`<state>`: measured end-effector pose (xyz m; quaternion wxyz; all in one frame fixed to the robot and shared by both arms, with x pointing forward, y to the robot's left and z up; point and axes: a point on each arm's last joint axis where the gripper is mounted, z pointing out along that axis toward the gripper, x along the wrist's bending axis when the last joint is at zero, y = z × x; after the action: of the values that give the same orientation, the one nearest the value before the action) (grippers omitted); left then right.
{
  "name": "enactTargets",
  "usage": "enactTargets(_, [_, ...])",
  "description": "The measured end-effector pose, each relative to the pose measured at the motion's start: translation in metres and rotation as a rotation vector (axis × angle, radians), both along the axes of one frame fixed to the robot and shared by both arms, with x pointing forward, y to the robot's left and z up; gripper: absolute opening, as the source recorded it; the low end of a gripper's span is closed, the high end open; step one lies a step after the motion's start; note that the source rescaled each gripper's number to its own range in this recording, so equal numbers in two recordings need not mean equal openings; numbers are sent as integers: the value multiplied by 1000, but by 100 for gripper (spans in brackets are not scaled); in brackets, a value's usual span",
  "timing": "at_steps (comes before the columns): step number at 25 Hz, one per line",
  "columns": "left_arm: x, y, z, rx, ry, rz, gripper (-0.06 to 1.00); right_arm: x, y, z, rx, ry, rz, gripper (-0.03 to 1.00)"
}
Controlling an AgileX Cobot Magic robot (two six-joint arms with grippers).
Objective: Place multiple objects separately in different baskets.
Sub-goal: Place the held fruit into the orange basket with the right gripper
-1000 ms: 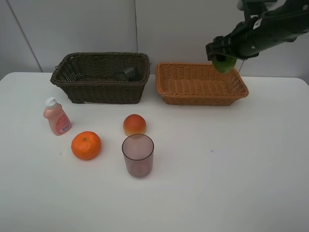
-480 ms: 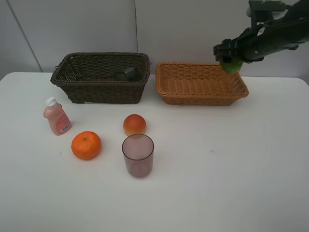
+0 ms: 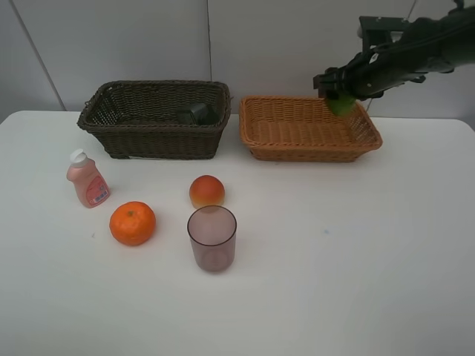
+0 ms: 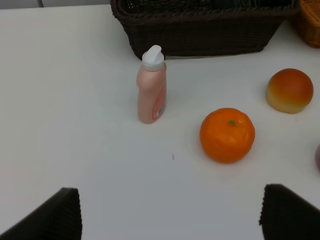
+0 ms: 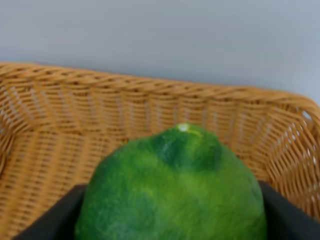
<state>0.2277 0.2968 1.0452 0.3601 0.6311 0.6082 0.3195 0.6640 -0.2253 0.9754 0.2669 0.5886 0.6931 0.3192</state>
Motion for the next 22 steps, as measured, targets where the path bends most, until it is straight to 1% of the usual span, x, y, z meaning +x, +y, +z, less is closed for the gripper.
enactTargets(7, [0, 0, 0, 0, 0, 0, 93, 33, -3, -33, -2, 11, -18, 51])
enactTargets(12, [0, 0, 0, 0, 0, 0, 93, 40, -3, -53, -6, 36, -20, 51])
enactTargets(15, [0, 0, 0, 0, 0, 0, 93, 41, -3, -59, -7, 46, -20, 51])
enactTargets(22, [0, 0, 0, 0, 0, 0, 93, 41, -3, -58, -11, 43, -17, 51])
